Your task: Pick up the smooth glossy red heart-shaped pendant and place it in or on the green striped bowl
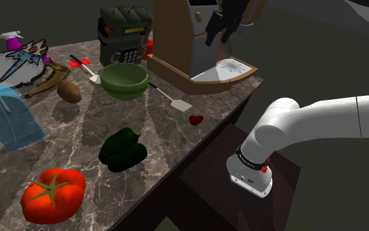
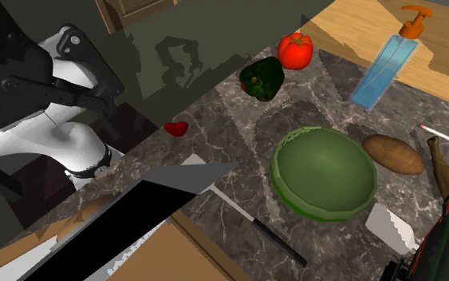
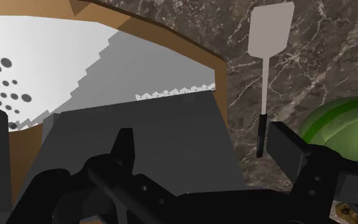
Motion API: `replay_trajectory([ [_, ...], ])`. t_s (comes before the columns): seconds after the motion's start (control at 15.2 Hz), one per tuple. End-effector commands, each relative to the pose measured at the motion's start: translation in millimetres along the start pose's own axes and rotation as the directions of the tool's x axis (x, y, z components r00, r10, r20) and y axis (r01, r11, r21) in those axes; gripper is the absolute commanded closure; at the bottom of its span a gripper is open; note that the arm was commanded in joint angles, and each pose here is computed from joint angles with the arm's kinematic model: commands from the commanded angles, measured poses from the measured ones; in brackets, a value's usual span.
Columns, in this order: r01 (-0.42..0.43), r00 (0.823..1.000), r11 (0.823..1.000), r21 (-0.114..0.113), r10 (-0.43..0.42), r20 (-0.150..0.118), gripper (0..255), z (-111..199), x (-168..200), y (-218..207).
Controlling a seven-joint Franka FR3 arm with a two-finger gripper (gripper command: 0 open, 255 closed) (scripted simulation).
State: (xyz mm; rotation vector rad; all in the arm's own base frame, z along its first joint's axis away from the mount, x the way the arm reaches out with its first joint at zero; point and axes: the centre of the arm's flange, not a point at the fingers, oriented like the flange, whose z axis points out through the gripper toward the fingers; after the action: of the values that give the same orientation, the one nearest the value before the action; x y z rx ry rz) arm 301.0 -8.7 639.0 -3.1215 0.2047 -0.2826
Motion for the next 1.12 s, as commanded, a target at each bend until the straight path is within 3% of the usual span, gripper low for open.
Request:
replay_trajectory([
  [0.0, 0.000, 1.000, 1.000, 0.000, 0.000, 0.000, 0, 0, 0, 0],
  [0.53, -0.104, 0.994, 0.994, -0.039, 0.106, 0.040, 0, 53, -57, -71],
  [1.06, -0.205, 0.974, 0.975, -0.081, 0.212, 0.075, 0, 105, -109, -146],
])
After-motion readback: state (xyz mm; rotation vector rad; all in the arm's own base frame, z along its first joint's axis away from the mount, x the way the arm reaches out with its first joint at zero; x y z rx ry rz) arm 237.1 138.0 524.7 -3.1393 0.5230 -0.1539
